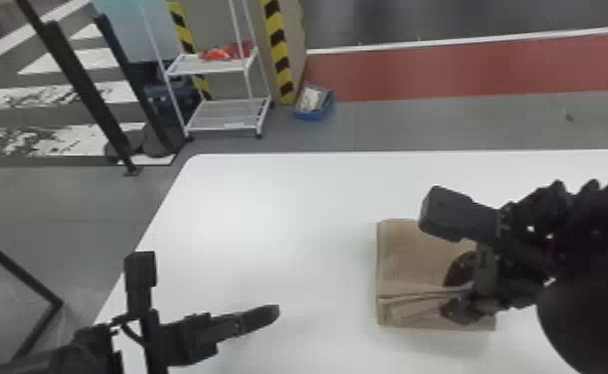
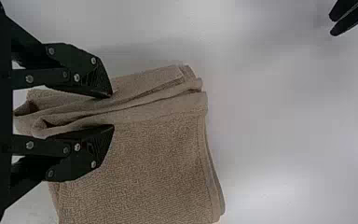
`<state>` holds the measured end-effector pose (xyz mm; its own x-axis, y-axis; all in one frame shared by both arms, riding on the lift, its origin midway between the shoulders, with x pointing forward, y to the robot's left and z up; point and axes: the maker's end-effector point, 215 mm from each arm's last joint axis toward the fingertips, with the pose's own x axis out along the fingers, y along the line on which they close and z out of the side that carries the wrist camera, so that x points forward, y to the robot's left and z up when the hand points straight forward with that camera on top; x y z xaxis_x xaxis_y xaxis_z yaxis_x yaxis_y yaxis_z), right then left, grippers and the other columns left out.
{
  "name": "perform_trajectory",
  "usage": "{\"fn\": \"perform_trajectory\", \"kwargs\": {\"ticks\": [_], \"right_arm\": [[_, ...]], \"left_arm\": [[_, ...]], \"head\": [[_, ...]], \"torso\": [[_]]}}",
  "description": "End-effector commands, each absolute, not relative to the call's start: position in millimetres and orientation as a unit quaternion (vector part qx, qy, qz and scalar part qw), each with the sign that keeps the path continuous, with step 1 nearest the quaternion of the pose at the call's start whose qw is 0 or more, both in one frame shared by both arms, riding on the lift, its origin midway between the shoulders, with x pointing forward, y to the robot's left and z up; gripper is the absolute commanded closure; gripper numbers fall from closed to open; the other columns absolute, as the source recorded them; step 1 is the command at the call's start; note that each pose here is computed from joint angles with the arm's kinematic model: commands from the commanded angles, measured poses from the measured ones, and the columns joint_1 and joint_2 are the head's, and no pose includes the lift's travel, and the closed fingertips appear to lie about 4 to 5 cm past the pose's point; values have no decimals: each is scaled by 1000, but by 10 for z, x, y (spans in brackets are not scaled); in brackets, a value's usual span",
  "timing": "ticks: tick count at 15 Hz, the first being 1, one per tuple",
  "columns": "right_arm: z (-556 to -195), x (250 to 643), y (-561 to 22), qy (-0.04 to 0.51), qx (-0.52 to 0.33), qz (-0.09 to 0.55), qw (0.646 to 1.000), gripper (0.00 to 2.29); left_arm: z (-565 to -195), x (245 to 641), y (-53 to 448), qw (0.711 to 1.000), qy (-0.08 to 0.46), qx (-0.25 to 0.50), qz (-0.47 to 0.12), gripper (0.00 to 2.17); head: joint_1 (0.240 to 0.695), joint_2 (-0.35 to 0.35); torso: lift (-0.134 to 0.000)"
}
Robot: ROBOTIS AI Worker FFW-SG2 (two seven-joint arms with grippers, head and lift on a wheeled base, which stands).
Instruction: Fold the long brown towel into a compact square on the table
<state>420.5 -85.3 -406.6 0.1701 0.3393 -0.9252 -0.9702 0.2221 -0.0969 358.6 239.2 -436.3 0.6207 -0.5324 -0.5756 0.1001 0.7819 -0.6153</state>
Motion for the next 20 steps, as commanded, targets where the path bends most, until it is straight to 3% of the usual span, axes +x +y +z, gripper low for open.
{"fn": "perform_trajectory", "kwargs": {"ticks": [1,5,6,8,9,10,15,20], "right_arm": [[-3915,4163,-818,410,-343,503,679,235],[-3653,4238,-825,397,-268,513,712,262],[-3631,4297,-843,396,-261,509,719,458],[-3672,4448,-956,395,-256,497,728,1109],[-3739,4529,-1039,397,-263,481,736,1733],[-3805,4601,-1130,399,-274,466,741,2105],[-3988,4358,-1189,421,-269,479,722,2111],[-3950,4232,-1250,415,-276,473,727,2115]], "left_arm": [[-4359,3586,2393,858,394,-275,-184,134],[-4355,3597,2388,858,392,-274,-185,134],[-4358,3590,2386,858,393,-275,-185,134],[-4370,3584,2395,858,393,-275,-185,134],[-4364,3585,2395,859,391,-274,-185,134],[-4354,3587,2389,859,390,-274,-187,134],[-4339,3571,2400,859,390,-273,-186,134],[-4333,3568,2400,860,390,-273,-186,137]], "head": [[695,222],[695,230],[695,230],[695,226],[695,220],[695,206],[695,174],[695,178]], "torso": [[-124],[-124],[-124],[-124],[-124],[-124],[-124],[-124]]}}
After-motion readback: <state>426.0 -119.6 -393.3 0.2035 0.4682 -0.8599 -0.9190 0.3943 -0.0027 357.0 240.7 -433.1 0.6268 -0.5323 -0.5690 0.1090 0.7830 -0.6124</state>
